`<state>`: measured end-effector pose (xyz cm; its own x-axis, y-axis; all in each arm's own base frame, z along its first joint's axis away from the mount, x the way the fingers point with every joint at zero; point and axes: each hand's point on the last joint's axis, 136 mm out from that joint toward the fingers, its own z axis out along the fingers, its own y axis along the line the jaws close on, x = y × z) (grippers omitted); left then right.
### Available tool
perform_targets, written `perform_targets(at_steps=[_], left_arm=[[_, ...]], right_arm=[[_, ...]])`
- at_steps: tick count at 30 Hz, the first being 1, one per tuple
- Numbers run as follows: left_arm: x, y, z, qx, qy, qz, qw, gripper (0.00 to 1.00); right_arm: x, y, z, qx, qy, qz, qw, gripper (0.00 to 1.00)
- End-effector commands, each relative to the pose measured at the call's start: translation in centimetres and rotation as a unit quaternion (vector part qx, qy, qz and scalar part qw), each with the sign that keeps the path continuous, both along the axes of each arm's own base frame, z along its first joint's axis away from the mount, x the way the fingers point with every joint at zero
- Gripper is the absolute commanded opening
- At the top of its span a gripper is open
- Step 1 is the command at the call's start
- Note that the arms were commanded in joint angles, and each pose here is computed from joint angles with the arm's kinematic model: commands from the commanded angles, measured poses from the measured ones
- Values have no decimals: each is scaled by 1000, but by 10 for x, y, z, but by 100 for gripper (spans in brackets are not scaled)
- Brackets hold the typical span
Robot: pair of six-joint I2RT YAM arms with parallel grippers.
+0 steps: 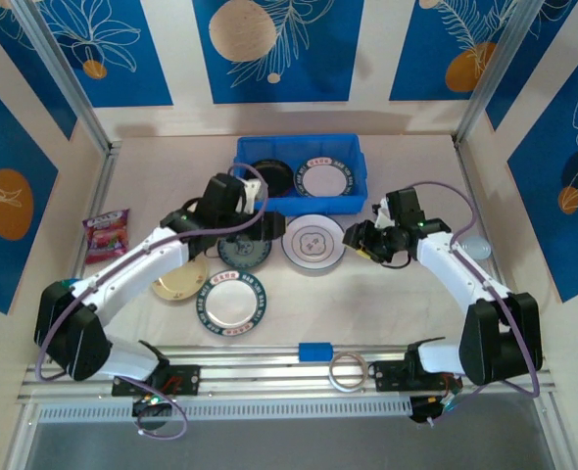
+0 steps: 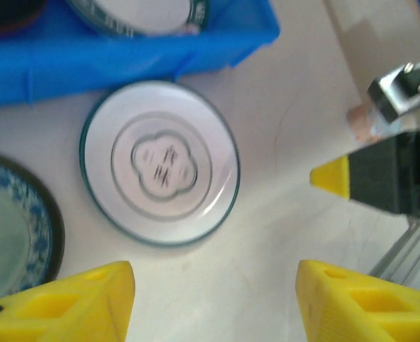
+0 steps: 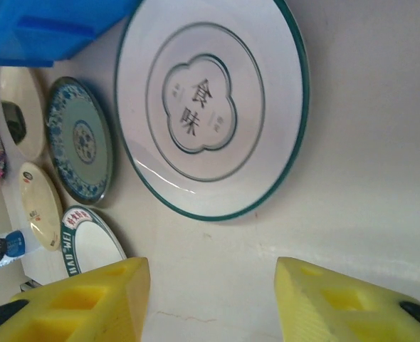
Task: Place the plates into the plastic bin on the countertop
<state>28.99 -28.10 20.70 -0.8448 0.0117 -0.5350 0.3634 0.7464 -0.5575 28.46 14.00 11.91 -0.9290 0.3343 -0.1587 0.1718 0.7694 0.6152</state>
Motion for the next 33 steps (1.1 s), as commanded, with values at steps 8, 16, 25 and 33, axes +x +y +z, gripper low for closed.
perform_targets(at_steps=[8, 16, 25, 33], left_arm=[[-24, -7, -38, -18, 45, -2, 999, 59], [-22, -12, -51, -22, 51, -4, 998, 59], [-18, -14, -60, -25, 55, 7, 998, 59], [-17, -15, -63, -16, 61, 1, 998, 58]], right_arm=[[2, 7, -13, 32, 15, -10, 999, 42], [20, 10, -38, 28, 48, -11, 998, 33], [32, 11, -62, 19, 73, -10, 997, 34], [38, 15, -78, 23, 97, -7, 995, 34]])
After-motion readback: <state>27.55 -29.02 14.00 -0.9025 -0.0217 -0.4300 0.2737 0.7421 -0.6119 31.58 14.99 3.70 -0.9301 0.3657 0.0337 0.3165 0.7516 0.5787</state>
